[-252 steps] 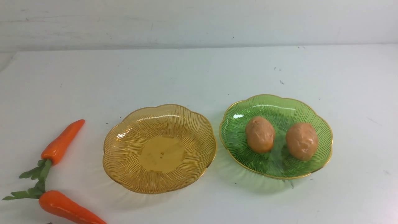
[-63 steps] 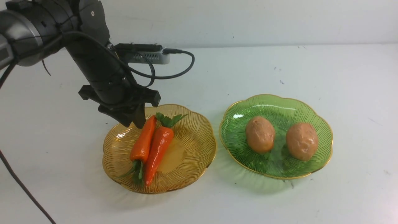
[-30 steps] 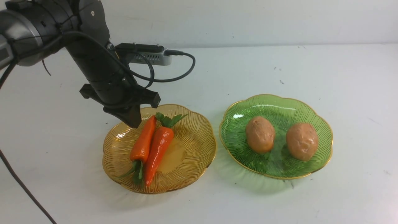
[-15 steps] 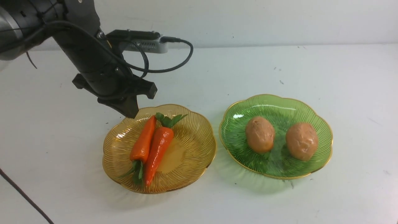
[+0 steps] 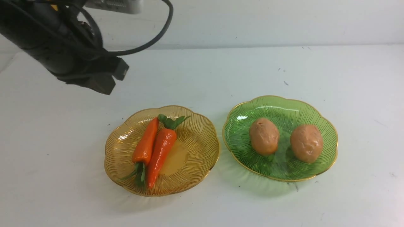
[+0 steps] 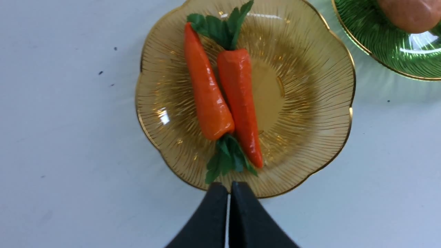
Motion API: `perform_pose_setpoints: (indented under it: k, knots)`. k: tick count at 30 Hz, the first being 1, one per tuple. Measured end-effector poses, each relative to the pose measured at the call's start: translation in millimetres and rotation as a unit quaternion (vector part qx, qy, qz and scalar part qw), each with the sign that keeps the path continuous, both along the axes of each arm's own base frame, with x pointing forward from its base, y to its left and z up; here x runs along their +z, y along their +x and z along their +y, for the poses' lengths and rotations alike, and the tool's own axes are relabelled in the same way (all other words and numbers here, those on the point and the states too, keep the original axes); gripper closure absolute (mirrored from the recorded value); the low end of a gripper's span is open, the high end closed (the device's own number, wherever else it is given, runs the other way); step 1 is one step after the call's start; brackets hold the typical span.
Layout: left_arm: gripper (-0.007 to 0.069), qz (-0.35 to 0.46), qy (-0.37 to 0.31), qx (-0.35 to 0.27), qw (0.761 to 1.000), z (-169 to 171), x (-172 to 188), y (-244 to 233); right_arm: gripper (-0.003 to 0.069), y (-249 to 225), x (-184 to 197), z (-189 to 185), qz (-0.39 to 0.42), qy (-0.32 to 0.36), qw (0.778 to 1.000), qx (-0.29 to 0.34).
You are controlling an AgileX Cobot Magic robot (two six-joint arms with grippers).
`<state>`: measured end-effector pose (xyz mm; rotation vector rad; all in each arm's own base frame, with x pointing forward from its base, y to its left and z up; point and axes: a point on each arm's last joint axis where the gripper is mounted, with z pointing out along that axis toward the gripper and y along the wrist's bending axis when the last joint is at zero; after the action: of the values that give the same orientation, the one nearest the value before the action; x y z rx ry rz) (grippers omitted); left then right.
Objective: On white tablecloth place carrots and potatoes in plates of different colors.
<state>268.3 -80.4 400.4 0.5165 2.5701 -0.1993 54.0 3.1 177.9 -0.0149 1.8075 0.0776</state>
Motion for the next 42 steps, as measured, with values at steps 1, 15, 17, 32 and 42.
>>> perform_pose_setpoints:
  k: [1,15,17,32,42]
  knots:
    - [0.0629,-0.008,0.005,0.001,1.0,3,3,-7,0.0674,0,0,0,0.0,0.0,1.0,0.0]
    - [0.0629,-0.082,0.015,-0.001,0.997,40,-9,-133,0.0674,0,0,0,0.0,0.0,1.0,0.0]
    - [0.0629,-0.103,0.012,0.003,0.995,45,-19,-150,0.0674,0,0,0,0.0,0.0,1.0,0.0]
    - [0.0629,-0.339,-0.167,0.116,0.919,70,-115,-237,0.0674,0,0,0,-0.001,0.0,1.0,0.0]
    - [0.0629,-0.316,-0.157,0.117,0.928,70,-126,-237,0.0674,0,0,0,-0.001,0.0,1.0,0.0]
